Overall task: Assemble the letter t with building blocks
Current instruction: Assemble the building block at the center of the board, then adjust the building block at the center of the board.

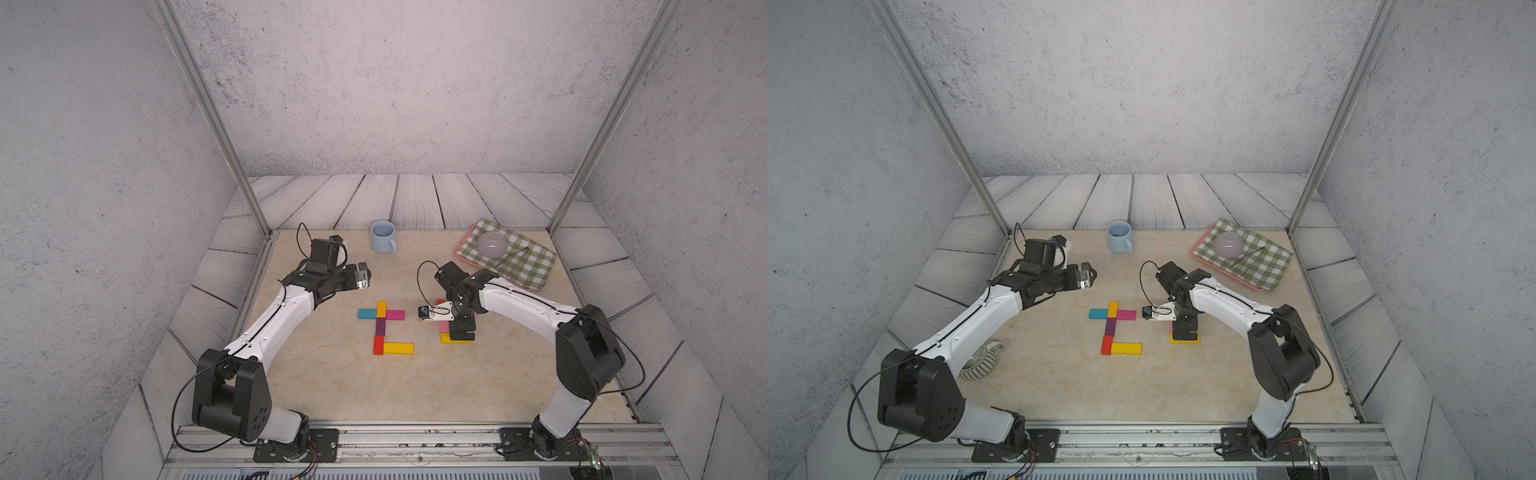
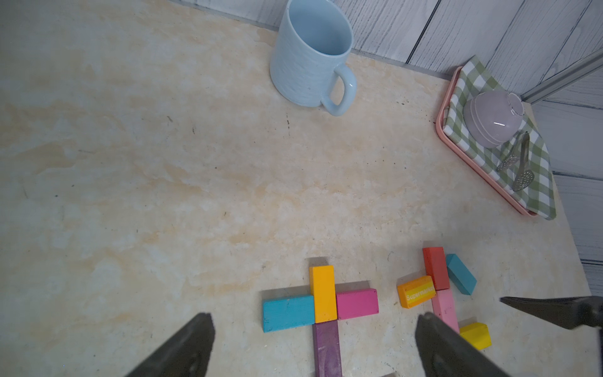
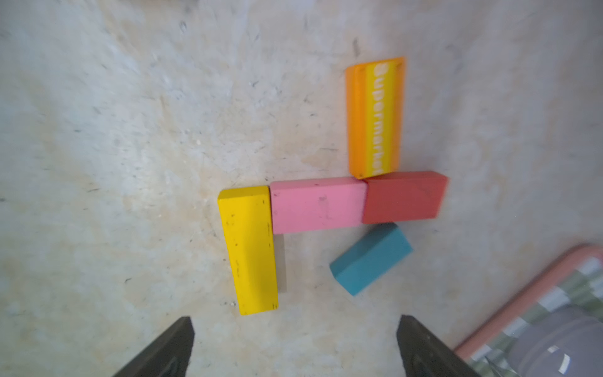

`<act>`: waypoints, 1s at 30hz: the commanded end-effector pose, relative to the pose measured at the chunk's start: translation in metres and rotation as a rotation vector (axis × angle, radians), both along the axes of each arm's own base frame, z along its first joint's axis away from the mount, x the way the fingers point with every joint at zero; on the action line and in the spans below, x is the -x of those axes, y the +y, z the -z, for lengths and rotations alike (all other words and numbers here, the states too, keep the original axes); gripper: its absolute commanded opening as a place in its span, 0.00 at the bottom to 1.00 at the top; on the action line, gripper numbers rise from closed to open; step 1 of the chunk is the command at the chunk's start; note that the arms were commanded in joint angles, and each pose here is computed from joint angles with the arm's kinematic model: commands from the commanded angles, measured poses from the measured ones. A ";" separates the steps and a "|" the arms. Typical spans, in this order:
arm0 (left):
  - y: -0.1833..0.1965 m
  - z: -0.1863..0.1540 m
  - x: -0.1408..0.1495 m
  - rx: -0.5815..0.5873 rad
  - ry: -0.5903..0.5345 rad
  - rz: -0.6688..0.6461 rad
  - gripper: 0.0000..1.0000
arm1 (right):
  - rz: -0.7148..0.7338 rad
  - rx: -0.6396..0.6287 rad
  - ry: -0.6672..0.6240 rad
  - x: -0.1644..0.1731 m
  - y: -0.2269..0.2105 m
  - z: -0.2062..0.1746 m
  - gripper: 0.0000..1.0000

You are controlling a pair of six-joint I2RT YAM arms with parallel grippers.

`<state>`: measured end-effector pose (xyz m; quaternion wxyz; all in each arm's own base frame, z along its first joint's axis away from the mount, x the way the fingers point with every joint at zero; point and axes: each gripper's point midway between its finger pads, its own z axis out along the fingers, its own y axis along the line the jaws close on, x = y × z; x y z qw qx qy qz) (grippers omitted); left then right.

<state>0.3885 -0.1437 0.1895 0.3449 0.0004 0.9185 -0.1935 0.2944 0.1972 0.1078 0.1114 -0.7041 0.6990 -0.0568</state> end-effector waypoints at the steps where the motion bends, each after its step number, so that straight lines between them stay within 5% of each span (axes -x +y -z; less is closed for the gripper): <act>1: 0.004 0.004 0.000 -0.001 0.005 -0.008 0.99 | 0.040 -0.189 -0.060 0.001 0.005 -0.054 0.99; 5: 0.005 0.004 -0.001 -0.008 0.000 -0.013 1.00 | 0.245 -0.549 -0.242 -0.031 0.000 -0.115 0.99; 8: 0.005 0.006 -0.001 -0.010 0.004 -0.014 0.99 | 0.473 -0.691 -0.366 -0.061 -0.026 -0.132 0.99; 12: 0.004 0.005 -0.002 -0.004 0.005 -0.012 0.99 | 0.455 -0.554 -0.204 -0.064 -0.024 -0.089 0.99; 17: 0.008 0.004 0.000 -0.022 -0.002 -0.021 0.99 | 0.735 -0.304 -0.031 -0.088 -0.046 -0.031 0.99; 21: 0.008 0.004 0.000 -0.023 -0.003 -0.021 1.00 | 0.873 -0.321 0.020 -0.091 -0.044 -0.006 0.99; 30: 0.007 0.005 -0.002 -0.019 -0.001 -0.021 0.99 | 0.930 -0.307 0.078 -0.077 -0.045 0.031 0.98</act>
